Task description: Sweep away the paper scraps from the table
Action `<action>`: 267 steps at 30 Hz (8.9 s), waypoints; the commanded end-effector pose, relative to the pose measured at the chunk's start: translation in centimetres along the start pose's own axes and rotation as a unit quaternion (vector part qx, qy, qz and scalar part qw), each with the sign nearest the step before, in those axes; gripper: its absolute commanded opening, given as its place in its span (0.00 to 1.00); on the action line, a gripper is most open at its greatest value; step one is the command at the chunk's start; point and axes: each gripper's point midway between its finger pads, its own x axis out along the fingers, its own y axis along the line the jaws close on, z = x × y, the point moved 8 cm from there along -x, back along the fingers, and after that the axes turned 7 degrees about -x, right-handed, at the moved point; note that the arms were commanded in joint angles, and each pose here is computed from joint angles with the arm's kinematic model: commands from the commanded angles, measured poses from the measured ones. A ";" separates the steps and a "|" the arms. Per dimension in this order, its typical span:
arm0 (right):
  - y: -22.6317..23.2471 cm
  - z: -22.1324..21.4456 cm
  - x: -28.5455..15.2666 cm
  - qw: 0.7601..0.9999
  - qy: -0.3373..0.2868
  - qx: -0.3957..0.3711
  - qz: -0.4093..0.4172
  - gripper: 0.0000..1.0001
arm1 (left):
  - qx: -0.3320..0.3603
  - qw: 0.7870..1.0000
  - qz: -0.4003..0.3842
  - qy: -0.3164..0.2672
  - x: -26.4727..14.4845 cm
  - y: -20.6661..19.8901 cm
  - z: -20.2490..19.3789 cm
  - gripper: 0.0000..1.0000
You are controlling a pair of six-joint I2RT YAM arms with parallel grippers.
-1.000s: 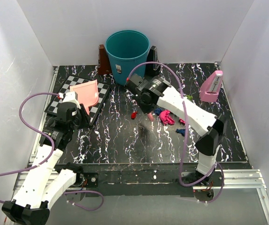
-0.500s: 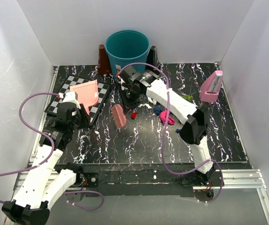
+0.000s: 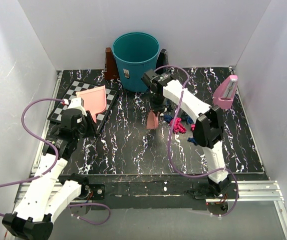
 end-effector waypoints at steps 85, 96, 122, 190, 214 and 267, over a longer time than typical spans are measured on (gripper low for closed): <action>-2.1 -2.7 -3.9 0.893 -0.160 -0.379 0.184 0.01 | 0.372 0.849 -0.033 0.373 12.0 -13.3 -11.2 0.16; -5.8 -2.2 -10.8 0.907 -0.262 -0.242 0.225 0.01 | 0.371 0.855 -0.034 0.361 11.6 -13.4 -10.6 0.16; -4.0 2.4 -0.7 0.904 -0.253 -0.332 0.095 0.01 | 0.367 0.855 -0.034 0.365 11.5 -13.3 -10.9 0.16; -13.4 -9.6 -11.2 0.929 -0.368 0.045 0.020 0.01 | 0.071 0.942 -0.309 0.110 5.9 -24.7 16.3 0.15; -13.2 -10.6 -11.3 0.924 -0.378 0.041 0.030 0.01 | -0.392 0.645 -0.622 0.209 16.4 -24.8 21.2 0.13; -12.5 -10.0 -6.5 0.993 -0.069 0.019 -0.090 0.01 | 0.482 0.816 0.081 0.308 10.5 -12.5 -9.2 0.18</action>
